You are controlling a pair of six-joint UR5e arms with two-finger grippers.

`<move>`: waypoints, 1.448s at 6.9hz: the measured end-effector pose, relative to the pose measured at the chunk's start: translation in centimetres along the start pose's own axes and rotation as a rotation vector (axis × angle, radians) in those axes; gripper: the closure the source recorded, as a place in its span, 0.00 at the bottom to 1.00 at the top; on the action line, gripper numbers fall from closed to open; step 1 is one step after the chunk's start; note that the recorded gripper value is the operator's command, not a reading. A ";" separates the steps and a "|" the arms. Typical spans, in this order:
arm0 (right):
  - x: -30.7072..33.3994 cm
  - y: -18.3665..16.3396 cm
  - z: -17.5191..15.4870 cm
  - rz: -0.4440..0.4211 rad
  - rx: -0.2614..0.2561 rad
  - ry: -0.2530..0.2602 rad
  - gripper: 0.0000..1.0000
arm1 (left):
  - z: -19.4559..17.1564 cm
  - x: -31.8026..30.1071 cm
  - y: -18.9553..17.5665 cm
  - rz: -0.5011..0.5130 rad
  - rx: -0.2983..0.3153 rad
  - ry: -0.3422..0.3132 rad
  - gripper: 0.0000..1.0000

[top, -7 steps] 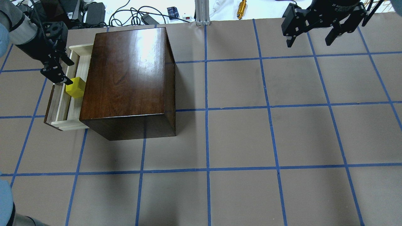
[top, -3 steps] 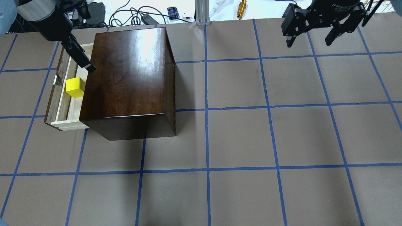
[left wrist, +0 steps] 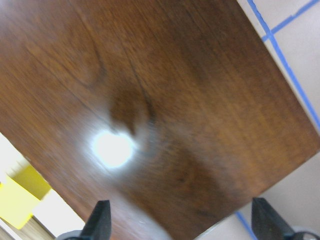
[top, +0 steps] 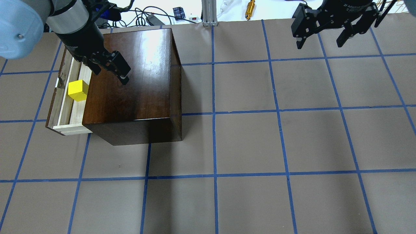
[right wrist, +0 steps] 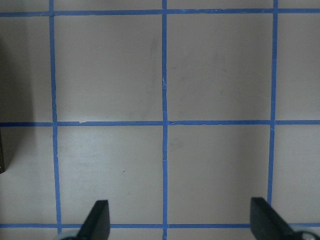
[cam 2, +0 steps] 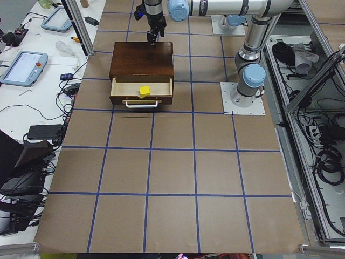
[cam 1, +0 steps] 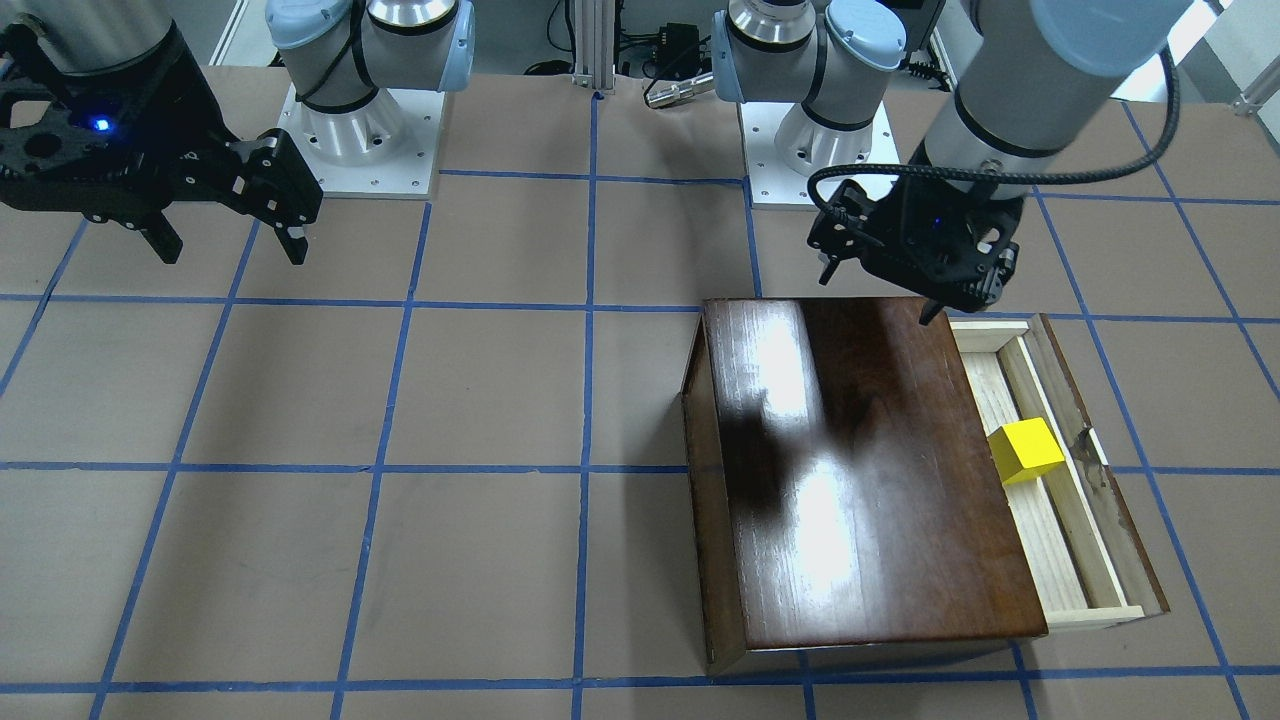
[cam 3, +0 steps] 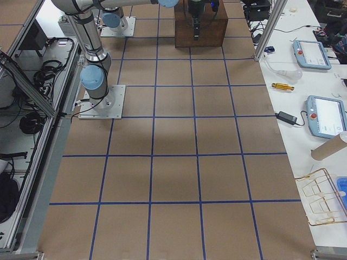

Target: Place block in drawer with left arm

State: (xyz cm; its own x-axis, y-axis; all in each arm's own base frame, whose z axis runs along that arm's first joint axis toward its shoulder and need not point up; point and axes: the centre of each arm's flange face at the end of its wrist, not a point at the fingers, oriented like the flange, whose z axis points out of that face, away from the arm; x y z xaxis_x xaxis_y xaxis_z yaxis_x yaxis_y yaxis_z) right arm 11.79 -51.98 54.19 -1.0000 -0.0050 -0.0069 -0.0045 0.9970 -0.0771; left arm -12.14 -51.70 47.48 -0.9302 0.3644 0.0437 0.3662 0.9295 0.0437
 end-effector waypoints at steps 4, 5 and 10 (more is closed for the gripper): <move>0.0 0.0 0.0 0.001 0.000 -0.001 0.00 | -0.8 2.3 2.5 -0.242 0.037 -0.024 0.00; 0.0 0.0 0.0 0.001 0.000 -0.001 0.00 | -0.7 2.2 2.2 -0.287 0.051 -0.025 0.00; 0.0 0.0 0.0 0.000 -0.001 -0.001 0.00 | -0.6 1.8 1.4 -0.357 0.082 -0.028 0.00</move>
